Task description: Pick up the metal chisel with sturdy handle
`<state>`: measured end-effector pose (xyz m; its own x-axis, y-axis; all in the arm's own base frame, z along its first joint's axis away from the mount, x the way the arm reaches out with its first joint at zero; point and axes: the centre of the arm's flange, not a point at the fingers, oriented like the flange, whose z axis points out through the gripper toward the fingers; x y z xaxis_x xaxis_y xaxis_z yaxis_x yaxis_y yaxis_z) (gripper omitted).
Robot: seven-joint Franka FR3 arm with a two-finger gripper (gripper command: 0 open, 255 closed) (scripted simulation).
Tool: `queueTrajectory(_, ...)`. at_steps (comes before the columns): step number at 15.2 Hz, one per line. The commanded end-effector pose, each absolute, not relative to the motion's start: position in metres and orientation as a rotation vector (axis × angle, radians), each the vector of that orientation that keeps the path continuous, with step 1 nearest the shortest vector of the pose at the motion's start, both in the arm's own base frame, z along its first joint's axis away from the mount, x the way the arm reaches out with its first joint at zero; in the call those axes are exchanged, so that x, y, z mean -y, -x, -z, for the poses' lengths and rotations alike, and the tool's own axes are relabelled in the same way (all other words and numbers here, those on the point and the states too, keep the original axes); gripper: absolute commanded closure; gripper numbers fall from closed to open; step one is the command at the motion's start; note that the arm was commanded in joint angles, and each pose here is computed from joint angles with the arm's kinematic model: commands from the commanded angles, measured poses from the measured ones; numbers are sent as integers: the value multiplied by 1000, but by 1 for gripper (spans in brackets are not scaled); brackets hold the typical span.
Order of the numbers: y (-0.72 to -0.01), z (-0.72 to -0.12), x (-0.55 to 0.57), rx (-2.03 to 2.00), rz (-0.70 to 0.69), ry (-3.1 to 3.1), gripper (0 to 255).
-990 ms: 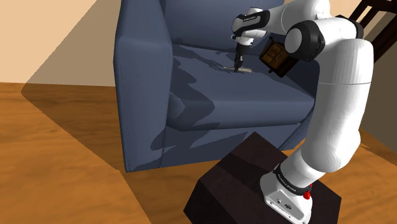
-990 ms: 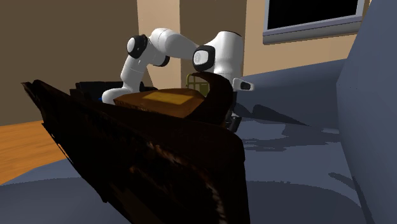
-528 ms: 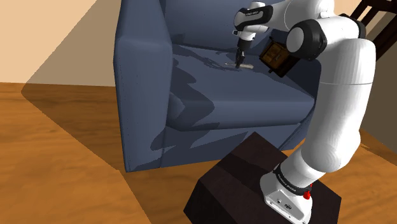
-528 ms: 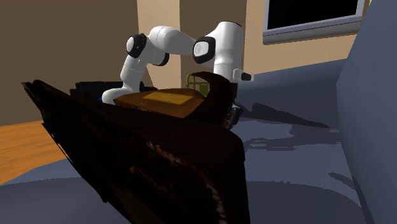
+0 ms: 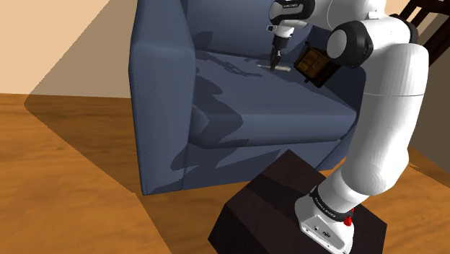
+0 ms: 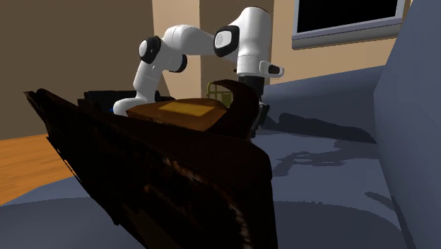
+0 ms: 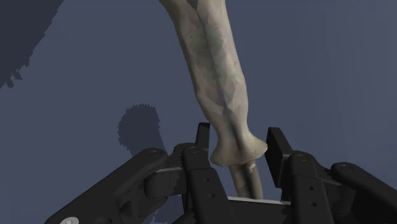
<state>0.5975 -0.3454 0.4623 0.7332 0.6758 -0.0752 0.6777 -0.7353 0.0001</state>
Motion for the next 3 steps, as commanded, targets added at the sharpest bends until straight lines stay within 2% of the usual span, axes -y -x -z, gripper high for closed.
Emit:
queueTrajectory(1, -598, -473, 345, -1132, 110, -2899, 255)
queueTrajectory(3, -598, -474, 345, -1132, 110, -2899, 255)
